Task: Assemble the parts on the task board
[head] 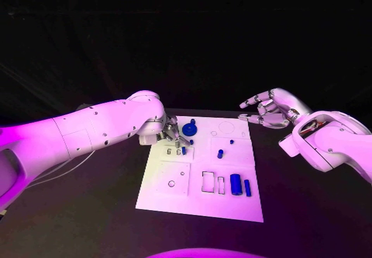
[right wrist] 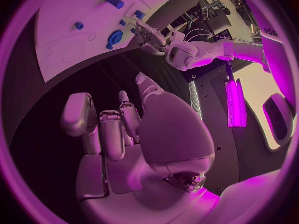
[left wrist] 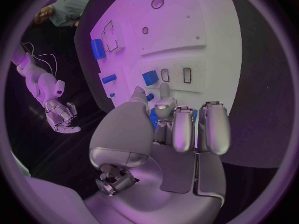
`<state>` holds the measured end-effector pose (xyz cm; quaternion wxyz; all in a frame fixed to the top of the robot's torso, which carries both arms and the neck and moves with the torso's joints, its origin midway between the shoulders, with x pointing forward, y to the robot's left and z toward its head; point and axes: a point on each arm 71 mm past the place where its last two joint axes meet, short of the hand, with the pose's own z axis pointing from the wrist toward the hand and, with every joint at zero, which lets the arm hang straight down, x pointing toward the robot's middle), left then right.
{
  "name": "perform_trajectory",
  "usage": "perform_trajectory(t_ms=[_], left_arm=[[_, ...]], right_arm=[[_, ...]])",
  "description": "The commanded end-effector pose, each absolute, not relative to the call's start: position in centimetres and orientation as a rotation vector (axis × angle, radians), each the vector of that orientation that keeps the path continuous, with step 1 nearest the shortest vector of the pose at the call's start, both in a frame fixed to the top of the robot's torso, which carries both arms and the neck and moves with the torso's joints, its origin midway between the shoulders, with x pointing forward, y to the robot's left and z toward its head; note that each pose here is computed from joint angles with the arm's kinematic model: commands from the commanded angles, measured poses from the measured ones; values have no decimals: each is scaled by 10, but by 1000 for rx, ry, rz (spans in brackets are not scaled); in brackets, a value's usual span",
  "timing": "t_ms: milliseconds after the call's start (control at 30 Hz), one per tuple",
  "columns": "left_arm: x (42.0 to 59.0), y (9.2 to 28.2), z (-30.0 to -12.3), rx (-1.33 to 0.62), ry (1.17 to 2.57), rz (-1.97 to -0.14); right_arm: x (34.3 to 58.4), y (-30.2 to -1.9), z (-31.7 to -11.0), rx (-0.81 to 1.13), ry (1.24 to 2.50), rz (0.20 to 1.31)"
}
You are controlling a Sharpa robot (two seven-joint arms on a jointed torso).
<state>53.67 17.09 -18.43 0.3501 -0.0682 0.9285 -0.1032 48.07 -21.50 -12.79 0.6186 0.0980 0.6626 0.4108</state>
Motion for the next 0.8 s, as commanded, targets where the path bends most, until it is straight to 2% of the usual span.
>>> perform_trajectory(t_ms=[33,800], left_arm=[[535,168,-185,-160,2430,-275],[531,161,-189,-144,2458,-291]], right_arm=[[481,-215,-128,234,1531,945],[481,-213,-130,245,1562,965]])
